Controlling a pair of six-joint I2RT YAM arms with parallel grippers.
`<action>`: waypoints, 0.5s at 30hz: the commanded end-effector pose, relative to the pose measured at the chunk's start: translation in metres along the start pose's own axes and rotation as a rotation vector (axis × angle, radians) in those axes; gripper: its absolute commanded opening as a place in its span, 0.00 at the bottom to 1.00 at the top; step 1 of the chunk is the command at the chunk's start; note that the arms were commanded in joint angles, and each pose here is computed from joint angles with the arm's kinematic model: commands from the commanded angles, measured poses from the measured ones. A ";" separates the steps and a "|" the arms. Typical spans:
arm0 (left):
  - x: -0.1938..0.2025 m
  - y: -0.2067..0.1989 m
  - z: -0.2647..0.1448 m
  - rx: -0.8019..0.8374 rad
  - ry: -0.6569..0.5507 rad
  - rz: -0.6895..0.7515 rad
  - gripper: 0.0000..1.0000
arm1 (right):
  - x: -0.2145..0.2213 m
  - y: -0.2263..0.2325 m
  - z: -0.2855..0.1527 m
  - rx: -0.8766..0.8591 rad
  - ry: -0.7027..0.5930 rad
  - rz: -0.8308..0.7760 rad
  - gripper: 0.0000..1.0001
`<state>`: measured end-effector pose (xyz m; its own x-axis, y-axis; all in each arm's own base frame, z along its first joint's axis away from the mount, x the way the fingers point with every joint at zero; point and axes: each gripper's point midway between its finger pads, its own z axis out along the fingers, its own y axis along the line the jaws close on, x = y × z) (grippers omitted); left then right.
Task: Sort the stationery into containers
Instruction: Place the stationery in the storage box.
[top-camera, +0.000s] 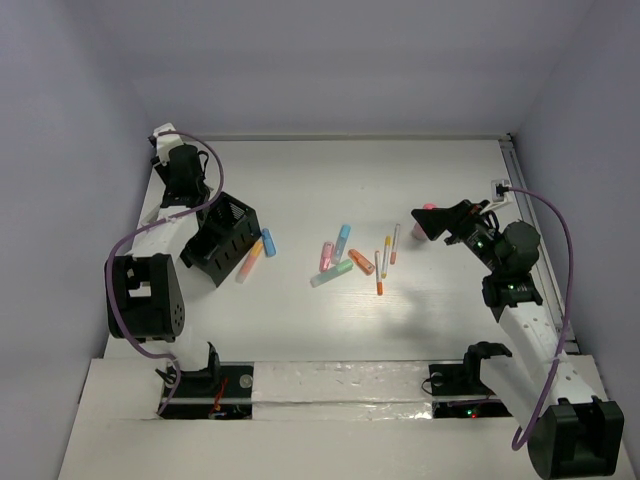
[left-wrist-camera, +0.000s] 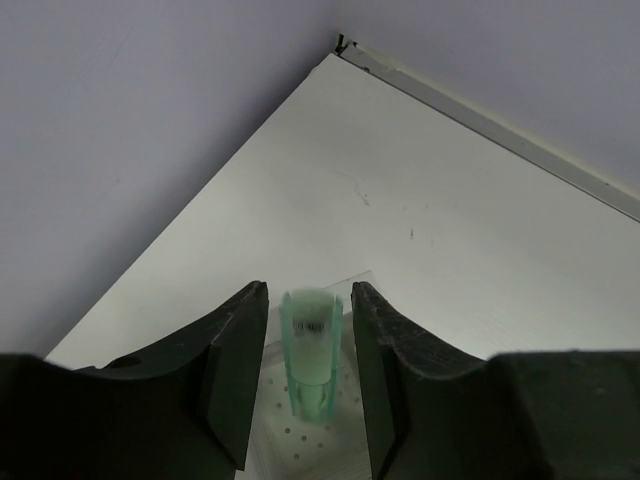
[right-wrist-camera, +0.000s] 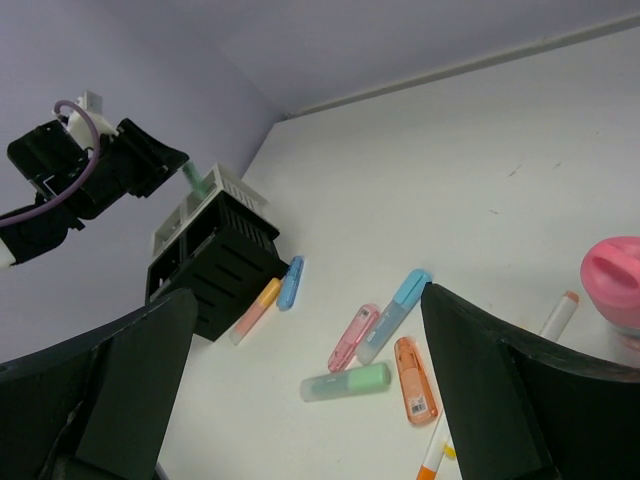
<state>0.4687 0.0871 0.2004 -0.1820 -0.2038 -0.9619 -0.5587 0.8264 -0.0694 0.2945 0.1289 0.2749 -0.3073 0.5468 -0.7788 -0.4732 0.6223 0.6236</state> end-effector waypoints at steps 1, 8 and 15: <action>-0.014 0.002 -0.001 -0.012 -0.047 -0.029 0.37 | -0.011 0.013 0.000 -0.044 -0.043 -0.040 1.00; -0.023 -0.005 -0.010 0.006 -0.055 -0.043 0.38 | -0.013 0.014 -0.001 -0.043 -0.049 -0.047 1.00; -0.072 -0.114 -0.127 0.377 -0.075 -0.096 0.36 | -0.012 0.012 0.000 -0.037 -0.044 -0.044 1.00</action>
<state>0.4593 0.0040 0.2209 -0.2142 -0.2045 -0.9551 -0.4084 0.9070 -0.1026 0.2932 0.1286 0.2774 -0.2992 0.5476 -0.7814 -0.4776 0.6230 0.6195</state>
